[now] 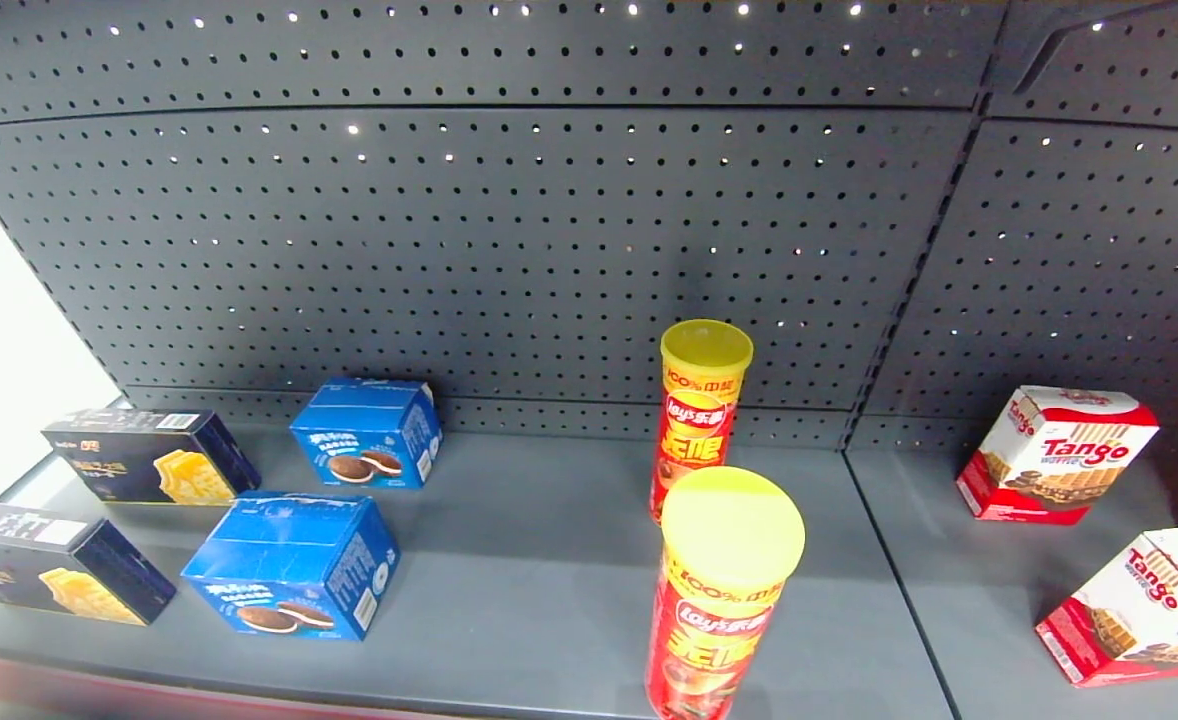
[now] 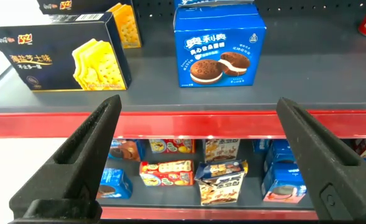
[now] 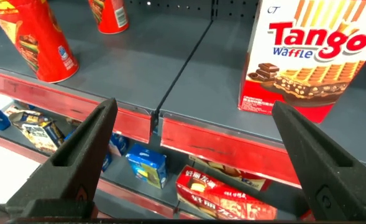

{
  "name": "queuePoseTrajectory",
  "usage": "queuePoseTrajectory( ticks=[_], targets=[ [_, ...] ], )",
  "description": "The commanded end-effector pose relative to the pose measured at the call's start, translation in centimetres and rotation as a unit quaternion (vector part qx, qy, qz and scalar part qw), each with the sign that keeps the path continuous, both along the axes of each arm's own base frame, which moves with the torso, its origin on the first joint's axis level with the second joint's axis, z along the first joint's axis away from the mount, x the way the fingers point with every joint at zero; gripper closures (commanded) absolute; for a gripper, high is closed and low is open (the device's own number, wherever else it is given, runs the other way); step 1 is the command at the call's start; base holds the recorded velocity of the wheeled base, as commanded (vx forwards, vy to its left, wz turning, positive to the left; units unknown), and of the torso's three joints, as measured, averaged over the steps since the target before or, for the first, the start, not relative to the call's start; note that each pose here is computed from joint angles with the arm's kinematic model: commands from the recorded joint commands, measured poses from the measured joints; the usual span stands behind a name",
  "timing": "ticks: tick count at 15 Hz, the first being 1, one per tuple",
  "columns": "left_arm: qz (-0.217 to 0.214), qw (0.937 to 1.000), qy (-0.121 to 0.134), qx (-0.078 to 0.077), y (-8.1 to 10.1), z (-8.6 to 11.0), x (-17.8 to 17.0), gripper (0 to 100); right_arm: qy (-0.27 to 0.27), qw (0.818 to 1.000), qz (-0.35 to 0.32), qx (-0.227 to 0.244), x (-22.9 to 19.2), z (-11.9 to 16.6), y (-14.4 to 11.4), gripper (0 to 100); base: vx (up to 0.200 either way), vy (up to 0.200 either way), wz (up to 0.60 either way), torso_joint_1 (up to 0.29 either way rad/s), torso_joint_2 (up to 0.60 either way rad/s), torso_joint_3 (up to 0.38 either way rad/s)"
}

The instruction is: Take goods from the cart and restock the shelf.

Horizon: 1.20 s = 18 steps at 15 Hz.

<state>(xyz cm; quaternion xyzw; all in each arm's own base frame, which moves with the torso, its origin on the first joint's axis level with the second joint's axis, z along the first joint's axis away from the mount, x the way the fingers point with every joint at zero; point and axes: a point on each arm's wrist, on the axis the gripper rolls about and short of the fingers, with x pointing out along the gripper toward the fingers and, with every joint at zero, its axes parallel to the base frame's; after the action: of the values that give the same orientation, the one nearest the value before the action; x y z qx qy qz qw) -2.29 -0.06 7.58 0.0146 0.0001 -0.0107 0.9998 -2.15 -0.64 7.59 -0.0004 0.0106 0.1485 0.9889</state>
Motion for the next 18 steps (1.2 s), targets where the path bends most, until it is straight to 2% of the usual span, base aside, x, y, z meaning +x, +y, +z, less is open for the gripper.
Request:
queuePoseTrajectory(
  ticks=[1, 2, 3, 6, 8, 16, 18],
  targets=[
    [0.000, 1.0000, 0.000, 0.000, 0.00, 0.00, 0.00, 0, 0.053, 0.998, -0.042, -0.015, 0.84, 0.22, 0.37, 0, 0.000, 0.000, 0.00, 0.000, 0.00, 0.000],
    [0.000, 1.0000, 0.000, 0.000, 0.00, 0.00, 0.00, 0, 0.053, 0.995, -0.078, -0.013, 0.82, 0.19, 0.47, 0, 0.000, 0.000, 0.00, 0.000, 0.00, 0.000],
    [0.000, 1.0000, 0.000, 0.000, 0.00, 0.00, 0.00, 0, 0.038, 0.995, -0.090, -0.010, 0.58, 0.15, 0.47, 0, 0.000, 0.000, 0.00, 0.000, 0.00, 0.000],
    [0.000, 1.0000, 0.000, 0.000, 0.00, 0.00, 0.00, 0, 0.037, 0.993, -0.115, -0.008, 0.55, 0.14, 0.55, 0, 0.000, 0.000, 0.00, 0.000, 0.00, 0.000],
    [0.000, 1.0000, 0.000, 0.000, 0.00, 0.00, 0.00, 0, -0.007, 0.989, -0.148, 0.001, -0.13, -0.01, 0.65, 0, 0.000, 0.000, 0.00, 0.000, 0.00, 0.000],
    [-0.002, 1.0000, 0.000, 0.002, -0.01, 0.00, 0.00, 0, -0.010, 0.989, -0.148, 0.000, -0.14, -0.03, 0.65, 0, 0.000, 0.000, 0.00, 0.000, 0.00, 0.000],
    [0.012, 0.9999, 0.001, 0.003, 0.05, -0.05, 0.01, 0, -0.009, 0.989, -0.146, -0.001, -0.14, -0.05, 0.66, 0, 0.000, 0.000, 0.00, 0.000, 0.00, 0.000]
  ],
)
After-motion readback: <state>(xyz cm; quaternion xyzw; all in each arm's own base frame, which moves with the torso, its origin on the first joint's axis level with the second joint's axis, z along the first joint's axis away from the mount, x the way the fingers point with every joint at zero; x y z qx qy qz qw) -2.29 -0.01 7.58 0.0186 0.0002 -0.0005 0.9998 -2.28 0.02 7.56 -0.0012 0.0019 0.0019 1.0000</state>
